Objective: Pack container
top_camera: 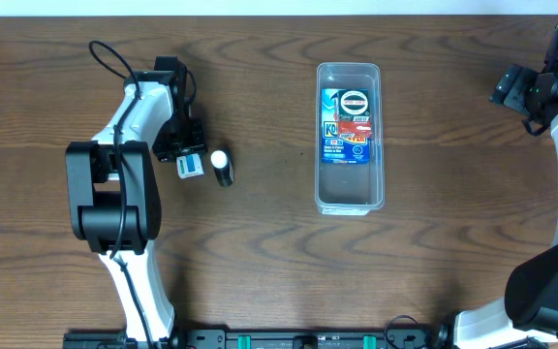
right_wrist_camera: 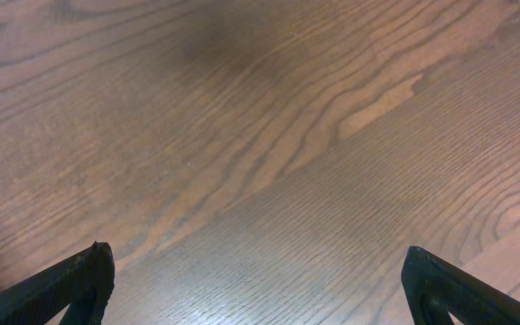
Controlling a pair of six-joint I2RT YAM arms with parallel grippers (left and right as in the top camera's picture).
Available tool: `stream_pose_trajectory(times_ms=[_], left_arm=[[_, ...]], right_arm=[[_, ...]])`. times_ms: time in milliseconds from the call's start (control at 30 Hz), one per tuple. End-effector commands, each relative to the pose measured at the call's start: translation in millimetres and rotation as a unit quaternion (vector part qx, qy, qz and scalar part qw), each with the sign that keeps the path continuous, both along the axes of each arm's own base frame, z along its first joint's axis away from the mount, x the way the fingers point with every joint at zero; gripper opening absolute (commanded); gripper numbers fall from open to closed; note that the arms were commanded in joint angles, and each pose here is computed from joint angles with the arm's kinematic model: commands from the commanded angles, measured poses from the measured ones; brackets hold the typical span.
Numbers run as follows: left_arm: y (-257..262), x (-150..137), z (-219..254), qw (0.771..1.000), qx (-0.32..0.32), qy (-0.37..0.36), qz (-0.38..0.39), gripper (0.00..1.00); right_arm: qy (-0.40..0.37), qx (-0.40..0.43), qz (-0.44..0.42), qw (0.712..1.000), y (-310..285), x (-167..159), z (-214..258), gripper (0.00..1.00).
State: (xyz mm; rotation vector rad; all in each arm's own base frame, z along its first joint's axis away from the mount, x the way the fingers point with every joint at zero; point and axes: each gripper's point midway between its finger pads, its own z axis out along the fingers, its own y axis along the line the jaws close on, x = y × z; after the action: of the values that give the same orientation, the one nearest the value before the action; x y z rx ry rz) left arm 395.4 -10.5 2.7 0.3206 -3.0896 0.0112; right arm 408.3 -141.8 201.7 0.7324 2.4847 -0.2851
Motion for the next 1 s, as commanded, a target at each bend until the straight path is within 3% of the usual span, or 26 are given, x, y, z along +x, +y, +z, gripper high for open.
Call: stream_pose_trajectory(times_ms=[0,433,733,967], left_arm=[[8.7,-4.8,-6.0,1.0,0.019,0.011,0.001,0.51],[8.6,8.3,19.5,1.0,0.019,-0.005,-0.003,0.51],[4.8,35.9,123.6,0.995,0.013,-0.097,-0.003,0.51],[-29.2,20.0,210.0,0.983,0.0,-0.182,-0.038,0.5]], right_arm=[[0.009,-0.006,0.0,1.0,-3.6,-1.0,-3.6,0.99],[0.008,-0.006,0.0,1.0,-3.6,-0.9,-3.6,0.99],[0.008,-0.006,0.0,1.0,-3.6,-0.9,-3.6,0.99],[0.009,-0.006,0.0,1.0,-3.6,-1.0,-3.6,0.99]])
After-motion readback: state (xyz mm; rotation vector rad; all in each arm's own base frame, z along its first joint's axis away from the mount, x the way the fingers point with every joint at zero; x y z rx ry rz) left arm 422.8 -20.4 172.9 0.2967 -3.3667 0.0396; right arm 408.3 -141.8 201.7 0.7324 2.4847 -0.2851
